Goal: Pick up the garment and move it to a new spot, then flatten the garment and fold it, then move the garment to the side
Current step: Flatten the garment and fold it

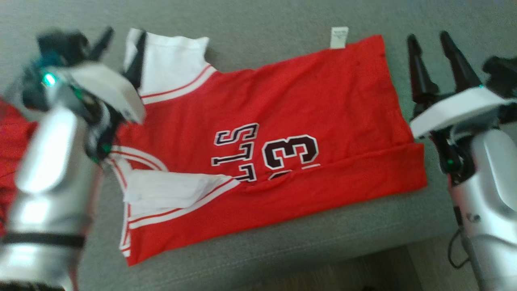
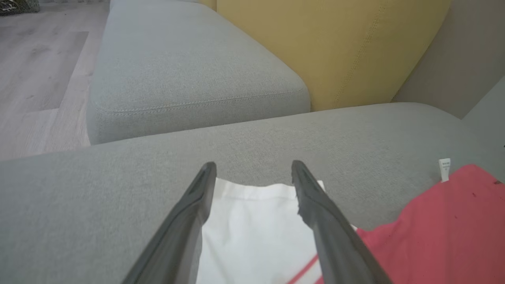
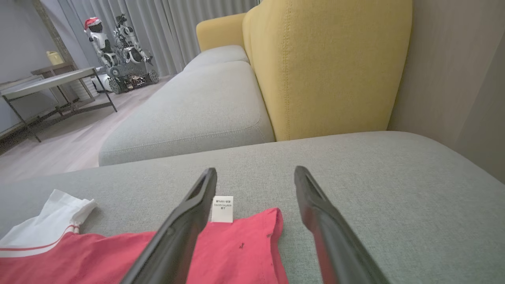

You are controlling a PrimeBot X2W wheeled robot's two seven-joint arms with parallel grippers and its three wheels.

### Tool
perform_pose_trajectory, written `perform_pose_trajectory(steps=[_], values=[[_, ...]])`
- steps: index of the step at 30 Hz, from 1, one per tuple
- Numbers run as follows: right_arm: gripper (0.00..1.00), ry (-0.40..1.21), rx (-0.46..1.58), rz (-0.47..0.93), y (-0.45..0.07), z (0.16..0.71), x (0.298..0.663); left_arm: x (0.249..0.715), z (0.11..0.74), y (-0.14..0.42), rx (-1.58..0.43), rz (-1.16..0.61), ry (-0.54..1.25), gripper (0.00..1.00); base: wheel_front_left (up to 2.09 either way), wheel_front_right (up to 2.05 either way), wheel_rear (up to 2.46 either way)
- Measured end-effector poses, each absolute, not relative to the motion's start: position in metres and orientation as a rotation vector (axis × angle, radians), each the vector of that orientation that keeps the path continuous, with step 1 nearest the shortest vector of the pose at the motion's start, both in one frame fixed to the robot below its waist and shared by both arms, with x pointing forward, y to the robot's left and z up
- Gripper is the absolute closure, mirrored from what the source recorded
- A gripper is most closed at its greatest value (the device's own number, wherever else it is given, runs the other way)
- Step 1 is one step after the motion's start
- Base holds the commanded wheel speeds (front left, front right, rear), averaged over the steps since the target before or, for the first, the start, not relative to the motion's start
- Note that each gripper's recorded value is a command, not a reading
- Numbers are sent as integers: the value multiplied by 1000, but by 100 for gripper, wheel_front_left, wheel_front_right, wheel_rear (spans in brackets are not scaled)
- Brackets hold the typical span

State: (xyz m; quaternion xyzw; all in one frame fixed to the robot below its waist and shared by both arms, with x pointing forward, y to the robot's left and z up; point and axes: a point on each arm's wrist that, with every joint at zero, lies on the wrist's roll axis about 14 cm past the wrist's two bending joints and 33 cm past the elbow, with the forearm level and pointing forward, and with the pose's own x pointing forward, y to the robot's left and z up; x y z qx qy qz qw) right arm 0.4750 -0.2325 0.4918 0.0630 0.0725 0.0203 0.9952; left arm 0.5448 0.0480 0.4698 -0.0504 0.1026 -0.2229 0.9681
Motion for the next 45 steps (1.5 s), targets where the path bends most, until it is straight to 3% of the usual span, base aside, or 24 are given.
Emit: perform_pose_trajectory(steps=[12,20,30,45], values=[[0,200,68,38,-236,465,493,616,419,33,14,-530,505,0,0,0,0],[0,223,65,16,-245,452,495,616,380,23,53,-588,668,0,0,0,0],[0,224,70,14,-246,450,496,626,389,36,108,-568,657,0,0,0,0],[0,227,79,31,-240,450,500,609,373,50,153,-570,782,0,0,0,0]])
